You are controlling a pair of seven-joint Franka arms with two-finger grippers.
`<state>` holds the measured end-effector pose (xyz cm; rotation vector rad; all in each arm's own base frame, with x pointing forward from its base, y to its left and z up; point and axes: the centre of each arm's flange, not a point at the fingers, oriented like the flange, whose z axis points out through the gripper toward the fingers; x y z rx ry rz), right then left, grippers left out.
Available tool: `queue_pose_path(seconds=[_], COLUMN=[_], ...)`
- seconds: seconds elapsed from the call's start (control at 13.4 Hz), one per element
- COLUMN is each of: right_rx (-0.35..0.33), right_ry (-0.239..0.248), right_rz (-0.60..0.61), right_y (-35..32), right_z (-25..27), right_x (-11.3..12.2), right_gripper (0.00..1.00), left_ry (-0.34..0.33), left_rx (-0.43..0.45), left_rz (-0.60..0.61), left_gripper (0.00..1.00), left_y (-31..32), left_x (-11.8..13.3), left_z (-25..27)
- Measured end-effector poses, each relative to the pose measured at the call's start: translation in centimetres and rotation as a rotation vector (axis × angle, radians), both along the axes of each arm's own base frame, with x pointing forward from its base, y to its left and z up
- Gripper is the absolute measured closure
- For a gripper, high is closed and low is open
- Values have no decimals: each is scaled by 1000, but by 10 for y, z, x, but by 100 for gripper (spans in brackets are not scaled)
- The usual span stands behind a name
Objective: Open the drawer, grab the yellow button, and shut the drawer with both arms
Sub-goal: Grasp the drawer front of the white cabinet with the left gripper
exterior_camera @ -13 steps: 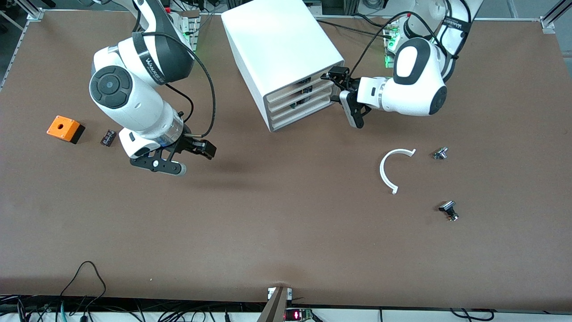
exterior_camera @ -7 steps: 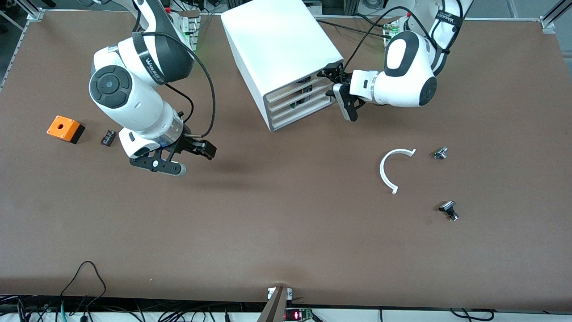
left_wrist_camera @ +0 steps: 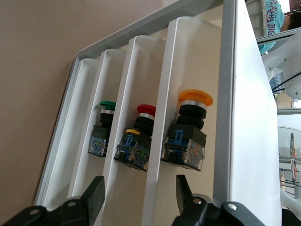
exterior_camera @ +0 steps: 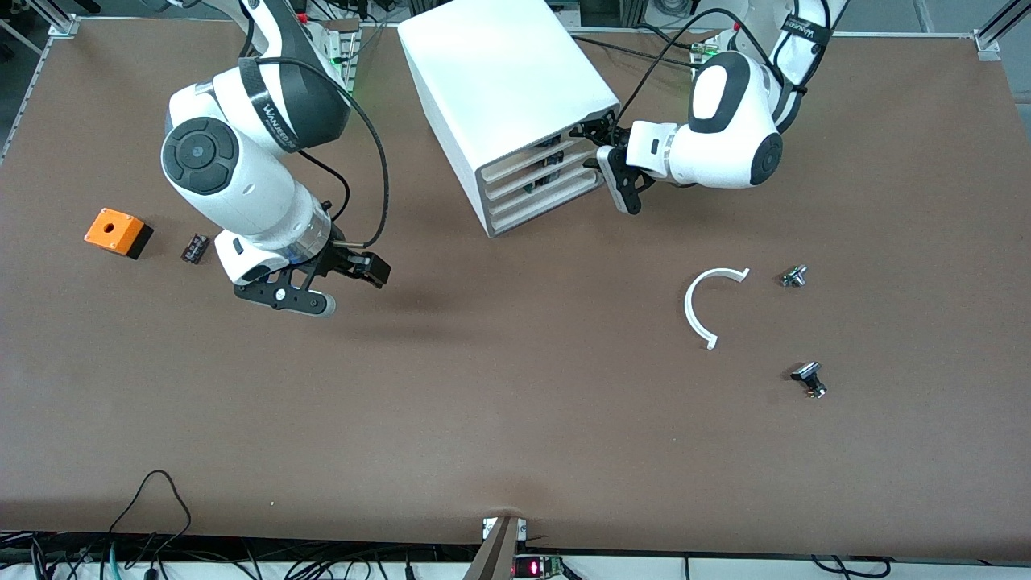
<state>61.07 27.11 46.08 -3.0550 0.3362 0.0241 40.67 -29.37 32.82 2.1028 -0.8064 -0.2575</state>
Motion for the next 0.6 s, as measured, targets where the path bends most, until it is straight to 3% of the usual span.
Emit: queue_pose_path(seconds=[0.6], right_rx=[2], right_ry=[-5], right_rz=[-1], right_y=[0], right_z=[0], right_x=[1], right_gripper=[1], left_ry=[25], left_rx=[-28], left_rz=[-5], left_gripper=[35], left_y=[9], left_x=[2], left_z=[-15])
